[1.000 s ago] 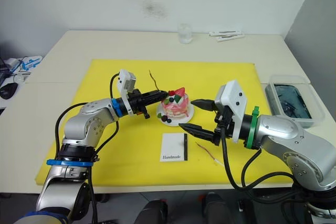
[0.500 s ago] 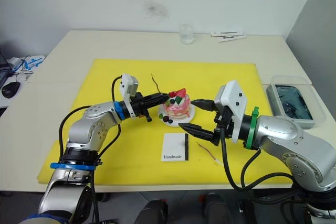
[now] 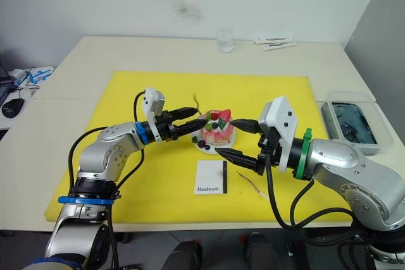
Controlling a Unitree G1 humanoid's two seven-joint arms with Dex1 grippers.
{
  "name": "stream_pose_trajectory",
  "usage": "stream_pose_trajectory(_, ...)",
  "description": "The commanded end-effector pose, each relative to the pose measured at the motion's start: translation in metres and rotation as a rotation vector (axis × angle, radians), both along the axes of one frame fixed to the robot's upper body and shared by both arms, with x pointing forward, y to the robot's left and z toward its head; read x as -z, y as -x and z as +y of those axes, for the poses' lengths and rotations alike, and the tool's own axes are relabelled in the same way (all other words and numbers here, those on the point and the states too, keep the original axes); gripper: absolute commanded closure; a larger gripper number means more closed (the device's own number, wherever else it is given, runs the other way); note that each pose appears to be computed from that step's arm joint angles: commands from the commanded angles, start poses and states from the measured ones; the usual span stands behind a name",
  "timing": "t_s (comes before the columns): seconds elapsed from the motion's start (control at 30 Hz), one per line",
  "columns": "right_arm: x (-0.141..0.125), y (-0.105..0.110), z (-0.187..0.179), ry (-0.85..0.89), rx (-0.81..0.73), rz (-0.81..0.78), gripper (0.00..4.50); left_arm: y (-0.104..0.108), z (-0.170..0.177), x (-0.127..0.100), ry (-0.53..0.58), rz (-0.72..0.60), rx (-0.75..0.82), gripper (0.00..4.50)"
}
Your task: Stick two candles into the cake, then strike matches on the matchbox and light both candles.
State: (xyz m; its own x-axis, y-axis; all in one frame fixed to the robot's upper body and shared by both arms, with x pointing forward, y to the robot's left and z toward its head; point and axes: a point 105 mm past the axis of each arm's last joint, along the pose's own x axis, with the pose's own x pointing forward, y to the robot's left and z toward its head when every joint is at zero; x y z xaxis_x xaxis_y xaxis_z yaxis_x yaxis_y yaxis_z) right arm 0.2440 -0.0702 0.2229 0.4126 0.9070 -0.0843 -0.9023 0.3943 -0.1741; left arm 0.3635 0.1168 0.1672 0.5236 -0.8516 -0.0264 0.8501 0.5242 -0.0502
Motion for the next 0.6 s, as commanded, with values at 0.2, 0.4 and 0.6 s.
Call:
stream_pose_trajectory(0.2,-0.009,0.006,0.003,-0.016,-0.024,-0.046,0.96,0.003,0.006,-0.016,-0.006,-0.059,-0.012,0.69)
stream_pose_trajectory(0.4,-0.012,0.005,0.002,-0.03,-0.019,-0.048,0.96,0.005,0.012,-0.023,-0.007,-0.079,-0.028,0.69)
stream_pose_trajectory(0.6,-0.017,0.004,-0.001,-0.05,-0.016,-0.053,0.96,0.021,0.026,-0.035,-0.031,-0.092,-0.013,0.69)
